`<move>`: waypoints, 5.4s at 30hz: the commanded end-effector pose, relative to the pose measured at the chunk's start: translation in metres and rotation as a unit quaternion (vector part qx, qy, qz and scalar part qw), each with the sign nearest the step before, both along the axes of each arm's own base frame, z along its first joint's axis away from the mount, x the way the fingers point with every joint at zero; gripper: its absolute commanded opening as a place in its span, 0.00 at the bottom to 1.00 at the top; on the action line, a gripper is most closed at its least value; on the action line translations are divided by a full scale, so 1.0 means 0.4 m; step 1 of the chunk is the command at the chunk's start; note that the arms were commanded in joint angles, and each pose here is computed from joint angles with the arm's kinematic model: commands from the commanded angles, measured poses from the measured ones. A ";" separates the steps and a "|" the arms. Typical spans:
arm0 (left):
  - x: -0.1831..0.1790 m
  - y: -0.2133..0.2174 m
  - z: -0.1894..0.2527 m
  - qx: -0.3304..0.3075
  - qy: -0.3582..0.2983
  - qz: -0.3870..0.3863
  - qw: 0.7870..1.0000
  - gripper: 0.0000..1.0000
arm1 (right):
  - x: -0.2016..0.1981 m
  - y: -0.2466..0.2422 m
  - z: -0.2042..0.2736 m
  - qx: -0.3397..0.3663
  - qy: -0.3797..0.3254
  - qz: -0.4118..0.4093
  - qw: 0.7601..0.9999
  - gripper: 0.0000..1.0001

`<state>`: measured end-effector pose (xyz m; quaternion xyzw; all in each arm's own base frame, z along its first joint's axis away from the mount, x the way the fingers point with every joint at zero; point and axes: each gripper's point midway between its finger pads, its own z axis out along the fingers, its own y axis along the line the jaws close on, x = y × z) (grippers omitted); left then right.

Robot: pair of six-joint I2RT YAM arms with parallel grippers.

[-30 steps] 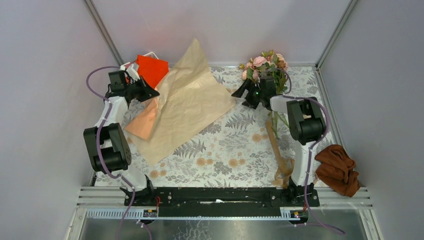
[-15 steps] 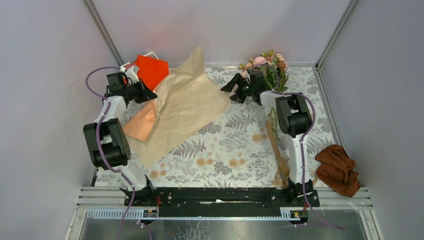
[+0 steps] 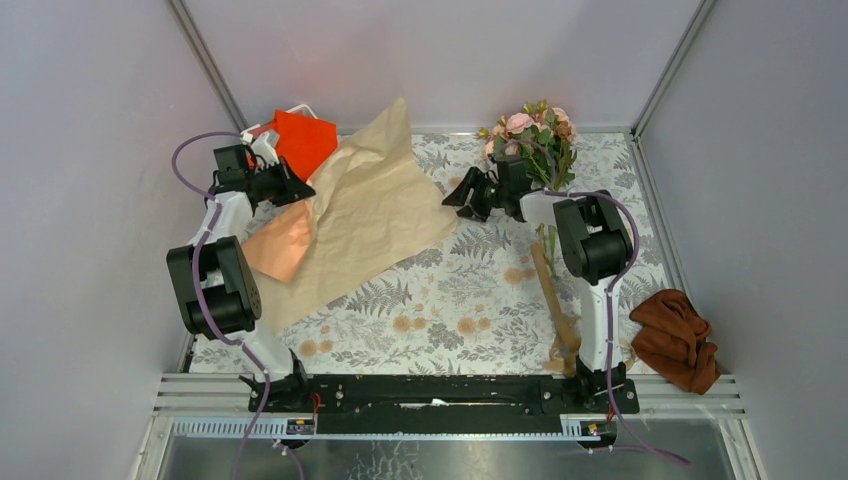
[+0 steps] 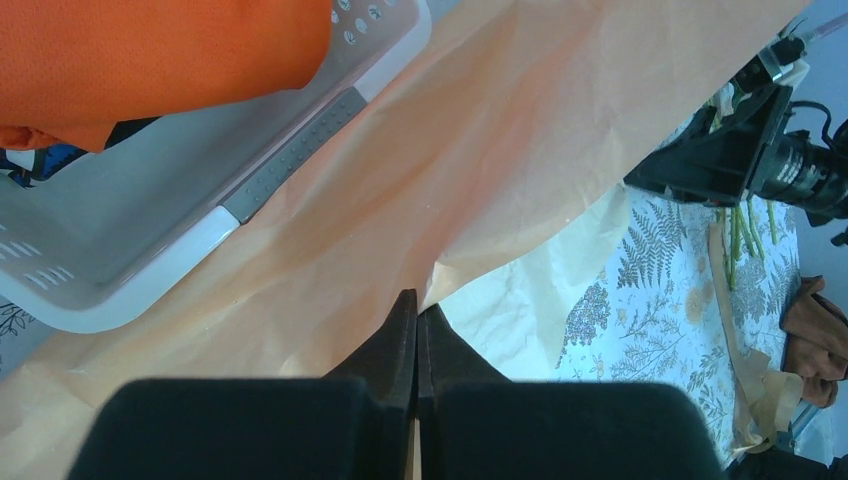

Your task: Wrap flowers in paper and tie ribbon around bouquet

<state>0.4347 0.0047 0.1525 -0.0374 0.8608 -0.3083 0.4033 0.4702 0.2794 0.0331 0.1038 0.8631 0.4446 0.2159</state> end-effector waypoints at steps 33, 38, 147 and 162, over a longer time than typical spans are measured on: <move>-0.036 -0.042 0.089 0.001 -0.069 -0.063 0.996 0.00 | -0.241 0.013 0.030 0.009 0.033 -0.030 0.999 0.79; -0.041 -0.045 0.087 -0.004 -0.067 -0.066 0.996 0.00 | -0.213 0.065 0.002 0.045 0.058 -0.057 0.996 0.81; 0.182 -0.107 0.053 0.259 -0.100 -0.037 0.960 0.78 | -0.034 -0.720 0.159 -0.402 -0.003 -0.017 0.916 0.54; 0.078 -0.020 0.038 0.412 -0.106 -0.192 0.884 0.66 | -0.016 -0.722 0.039 -0.405 0.034 0.028 0.913 0.43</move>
